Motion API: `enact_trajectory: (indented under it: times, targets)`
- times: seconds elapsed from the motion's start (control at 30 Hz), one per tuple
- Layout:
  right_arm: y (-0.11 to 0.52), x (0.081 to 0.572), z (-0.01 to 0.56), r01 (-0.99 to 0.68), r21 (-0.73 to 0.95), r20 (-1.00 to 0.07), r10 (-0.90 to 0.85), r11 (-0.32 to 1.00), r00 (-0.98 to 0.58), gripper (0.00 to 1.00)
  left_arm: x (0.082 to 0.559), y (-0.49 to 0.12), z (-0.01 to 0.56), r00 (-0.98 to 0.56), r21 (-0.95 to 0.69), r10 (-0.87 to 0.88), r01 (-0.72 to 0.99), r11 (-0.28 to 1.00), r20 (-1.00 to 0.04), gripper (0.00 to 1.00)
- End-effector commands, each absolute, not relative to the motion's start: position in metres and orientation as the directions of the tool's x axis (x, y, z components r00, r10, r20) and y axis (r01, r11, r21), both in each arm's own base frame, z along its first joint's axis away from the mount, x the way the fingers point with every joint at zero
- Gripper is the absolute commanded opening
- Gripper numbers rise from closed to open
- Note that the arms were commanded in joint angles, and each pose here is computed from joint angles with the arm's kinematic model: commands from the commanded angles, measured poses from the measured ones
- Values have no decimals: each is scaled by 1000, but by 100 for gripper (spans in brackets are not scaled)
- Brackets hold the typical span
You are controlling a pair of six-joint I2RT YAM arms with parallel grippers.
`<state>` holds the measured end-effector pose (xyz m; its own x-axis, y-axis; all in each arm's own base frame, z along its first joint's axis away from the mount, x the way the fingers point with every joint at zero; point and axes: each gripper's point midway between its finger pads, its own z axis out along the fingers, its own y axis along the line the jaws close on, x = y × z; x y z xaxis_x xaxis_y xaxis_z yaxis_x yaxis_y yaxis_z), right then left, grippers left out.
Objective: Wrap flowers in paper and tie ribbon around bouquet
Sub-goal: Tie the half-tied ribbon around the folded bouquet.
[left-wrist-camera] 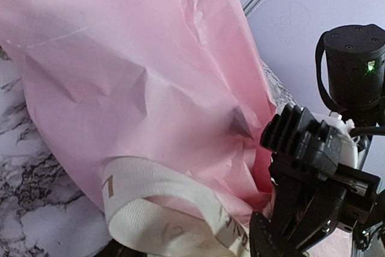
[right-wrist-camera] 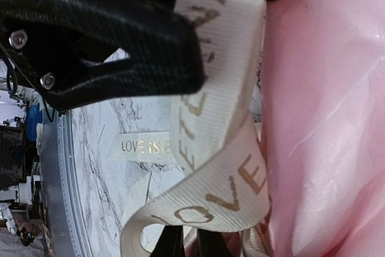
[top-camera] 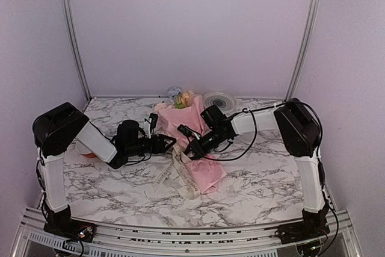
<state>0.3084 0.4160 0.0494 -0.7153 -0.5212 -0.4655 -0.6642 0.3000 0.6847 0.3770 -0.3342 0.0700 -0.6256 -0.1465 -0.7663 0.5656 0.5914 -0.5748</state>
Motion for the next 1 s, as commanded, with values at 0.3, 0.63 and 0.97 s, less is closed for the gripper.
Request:
enact_trajectory:
  times: [0.3,0.63,0.97]
  targets:
    - [428,320,59,-694,685,-525,-512,219,-680,11,343,-303,78,-709,-598,-127,467,651,-693,75]
    - [430,317,54,-701,672,-520,-522,240,-676,13,305,-300,37,-825,-571,56,437,695,-563,32]
    - [439,318,60,-705,672,-539,-503,228,-676,12,306,-335,17,-786,-483,201,537,692,-585,23]
